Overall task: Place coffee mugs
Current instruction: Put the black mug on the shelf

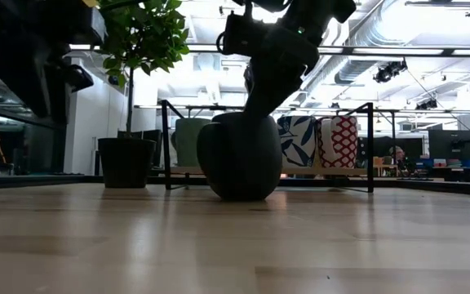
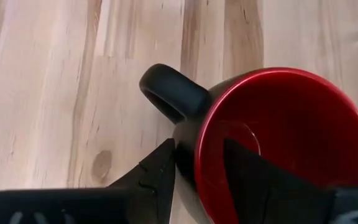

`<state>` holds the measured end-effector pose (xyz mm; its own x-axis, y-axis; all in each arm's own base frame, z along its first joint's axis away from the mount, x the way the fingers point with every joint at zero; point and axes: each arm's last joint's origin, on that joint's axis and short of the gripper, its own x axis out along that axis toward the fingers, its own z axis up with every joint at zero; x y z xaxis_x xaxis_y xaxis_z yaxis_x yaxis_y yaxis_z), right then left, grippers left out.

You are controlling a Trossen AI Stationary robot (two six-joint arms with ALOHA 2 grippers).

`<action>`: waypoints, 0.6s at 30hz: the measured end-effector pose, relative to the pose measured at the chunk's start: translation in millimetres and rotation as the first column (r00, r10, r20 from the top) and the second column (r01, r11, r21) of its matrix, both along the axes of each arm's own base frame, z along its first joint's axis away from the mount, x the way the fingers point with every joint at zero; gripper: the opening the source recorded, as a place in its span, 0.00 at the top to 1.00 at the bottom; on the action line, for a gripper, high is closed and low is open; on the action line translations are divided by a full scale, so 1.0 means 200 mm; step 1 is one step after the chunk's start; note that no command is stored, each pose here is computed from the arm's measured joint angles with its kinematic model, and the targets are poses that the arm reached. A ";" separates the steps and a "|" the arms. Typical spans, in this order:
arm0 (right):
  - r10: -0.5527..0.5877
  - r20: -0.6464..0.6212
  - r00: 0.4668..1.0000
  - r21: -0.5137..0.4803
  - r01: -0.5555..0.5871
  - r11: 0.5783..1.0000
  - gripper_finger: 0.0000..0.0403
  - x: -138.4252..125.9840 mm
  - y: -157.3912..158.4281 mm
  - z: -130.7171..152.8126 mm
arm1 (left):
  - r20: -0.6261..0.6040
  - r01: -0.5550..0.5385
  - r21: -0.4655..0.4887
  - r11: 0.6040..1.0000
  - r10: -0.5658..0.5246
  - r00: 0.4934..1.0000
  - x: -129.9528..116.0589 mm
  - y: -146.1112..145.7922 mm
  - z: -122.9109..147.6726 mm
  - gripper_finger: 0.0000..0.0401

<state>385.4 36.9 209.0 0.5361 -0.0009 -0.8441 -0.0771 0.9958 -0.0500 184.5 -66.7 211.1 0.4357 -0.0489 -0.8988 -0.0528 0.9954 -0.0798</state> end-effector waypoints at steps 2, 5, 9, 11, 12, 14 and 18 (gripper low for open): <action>-0.005 -0.004 1.000 0.004 0.005 1.000 0.72 0.00 -0.01 0.00 | 0.016 -0.002 -0.001 1.000 0.002 1.000 0.01 0.00 0.00 0.63; -0.018 -0.031 0.999 0.003 0.018 1.000 0.72 -0.01 -0.04 -0.01 | 0.023 -0.002 -0.003 1.000 0.002 1.000 0.01 0.00 0.00 0.63; -0.029 -0.071 0.997 0.010 0.030 1.000 0.72 -0.02 -0.07 -0.02 | 0.025 -0.002 -0.003 1.000 0.002 1.000 0.01 0.00 0.01 0.63; -0.033 -0.084 0.996 0.016 0.035 0.999 0.72 -0.03 -0.09 -0.02 | 0.025 -0.001 -0.004 1.000 0.002 1.000 0.01 0.00 0.01 0.63; -0.034 -0.091 0.995 0.021 0.036 0.999 0.72 -0.03 -0.10 -0.02 | 0.026 -0.002 -0.004 1.000 0.002 1.000 0.01 0.00 0.01 0.63; -0.036 -0.110 0.993 0.033 0.040 0.999 0.72 -0.04 -0.11 -0.02 | 0.026 -0.002 -0.004 1.000 0.002 1.000 0.01 0.00 0.01 0.63; -0.050 -0.150 0.987 0.034 0.055 0.998 0.72 -0.05 -0.14 -0.03 | 0.026 -0.002 -0.003 1.000 0.002 1.000 0.01 0.00 0.01 0.63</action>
